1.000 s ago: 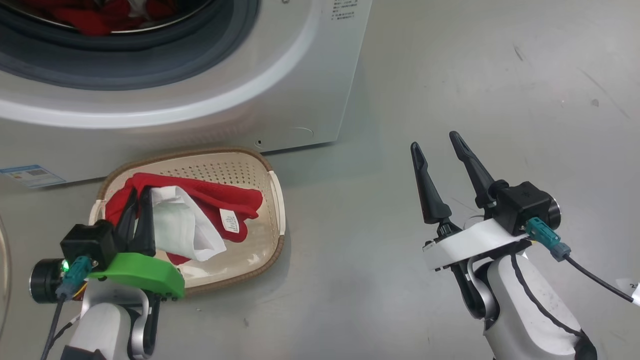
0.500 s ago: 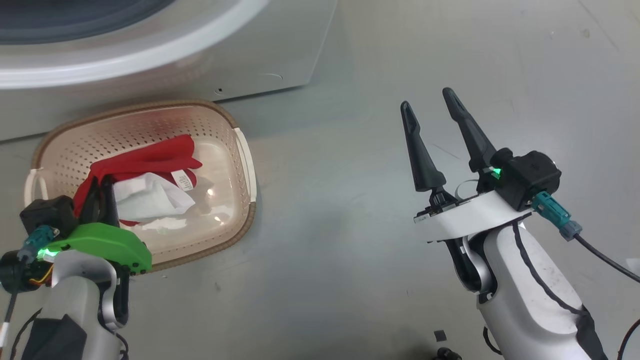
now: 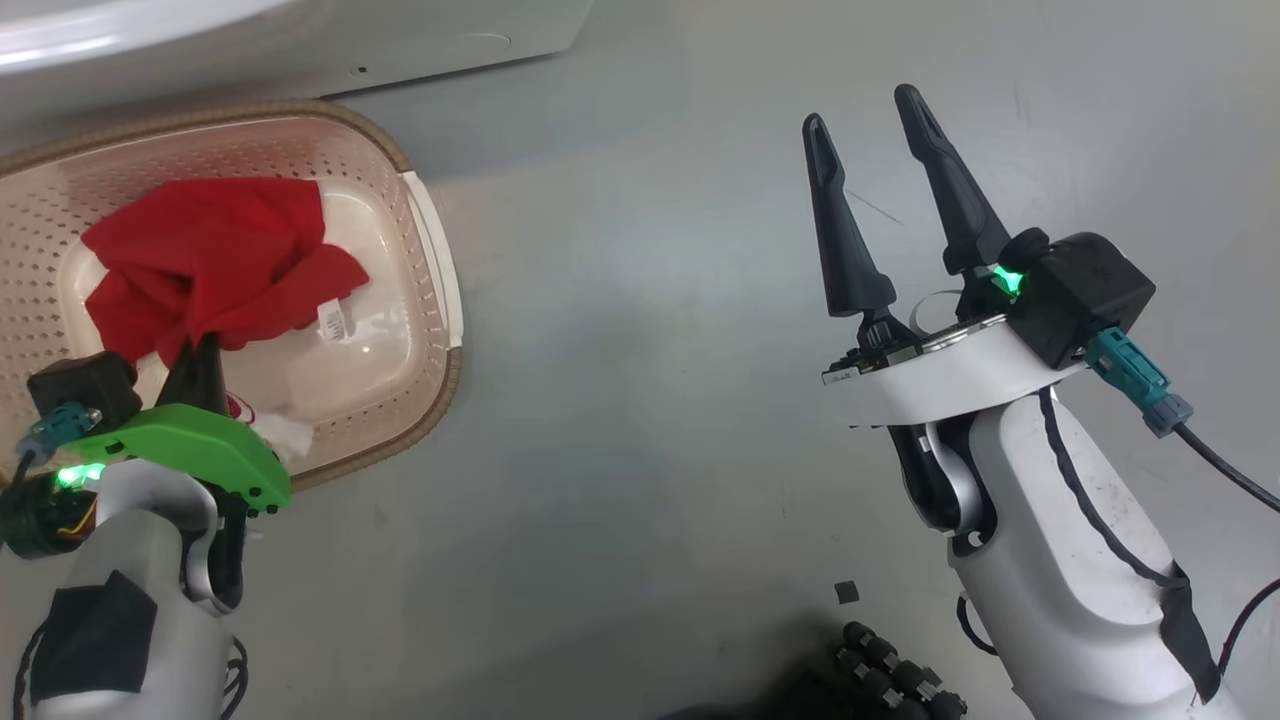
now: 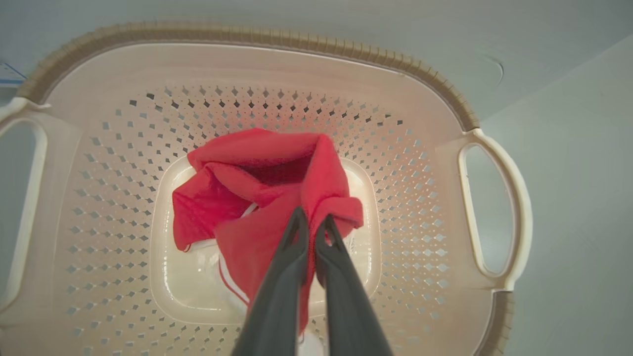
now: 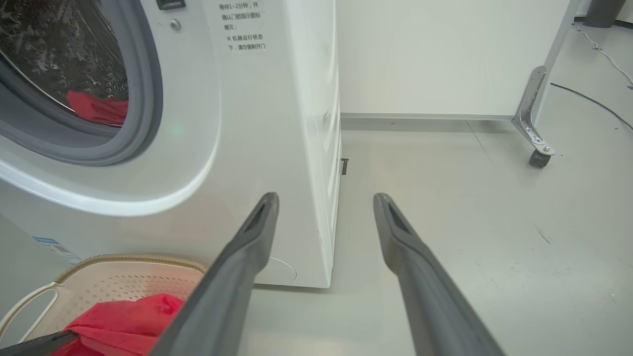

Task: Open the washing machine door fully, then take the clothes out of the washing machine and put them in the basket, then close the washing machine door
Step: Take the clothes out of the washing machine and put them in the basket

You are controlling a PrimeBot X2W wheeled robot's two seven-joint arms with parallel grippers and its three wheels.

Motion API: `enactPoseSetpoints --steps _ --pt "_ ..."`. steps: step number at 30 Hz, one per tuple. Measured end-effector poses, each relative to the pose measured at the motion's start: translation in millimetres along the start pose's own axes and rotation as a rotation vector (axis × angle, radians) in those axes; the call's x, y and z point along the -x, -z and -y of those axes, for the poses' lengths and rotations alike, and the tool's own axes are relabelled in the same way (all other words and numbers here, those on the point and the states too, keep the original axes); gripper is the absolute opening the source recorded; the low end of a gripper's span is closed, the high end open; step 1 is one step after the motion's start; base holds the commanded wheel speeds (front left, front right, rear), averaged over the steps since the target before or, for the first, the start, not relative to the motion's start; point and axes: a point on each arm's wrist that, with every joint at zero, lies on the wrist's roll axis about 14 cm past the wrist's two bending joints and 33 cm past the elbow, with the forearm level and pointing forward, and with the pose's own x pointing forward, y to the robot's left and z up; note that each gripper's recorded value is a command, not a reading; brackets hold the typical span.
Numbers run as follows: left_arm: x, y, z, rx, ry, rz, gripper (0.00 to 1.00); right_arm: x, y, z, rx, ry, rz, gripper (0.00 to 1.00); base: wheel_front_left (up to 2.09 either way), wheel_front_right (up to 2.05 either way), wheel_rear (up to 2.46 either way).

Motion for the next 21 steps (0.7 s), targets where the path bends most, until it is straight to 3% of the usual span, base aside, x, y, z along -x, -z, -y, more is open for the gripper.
enactPoseSetpoints --steps 8,17,18,19,20,21 --pt "-12.5 31.0 -6.9 0.006 -0.010 -0.095 0.00 -2.6 15.9 6.8 0.000 0.019 -0.037 1.00 0.00 0.00 0.00" --pt "-18.8 24.9 -1.5 0.010 0.016 -0.075 0.00 -6.5 16.5 7.9 0.005 0.024 -0.037 1.00 0.00 0.00 0.00" --pt "-17.6 25.4 -1.3 0.009 0.019 -0.077 0.04 -6.4 16.5 7.5 0.005 0.023 -0.037 1.00 0.00 0.00 0.00" --pt "-16.1 26.0 -2.0 0.009 0.018 -0.078 0.29 -6.3 16.4 6.8 0.005 0.022 -0.038 1.00 0.00 0.00 0.00" --pt "-14.7 25.3 -2.3 0.007 0.018 -0.073 0.74 -6.2 15.7 6.2 0.004 0.020 -0.037 1.00 0.00 0.00 0.00" --pt "-13.3 24.6 -1.8 0.007 0.020 -0.070 1.00 -6.1 14.6 5.4 0.004 0.019 -0.035 1.00 0.00 0.00 0.00"
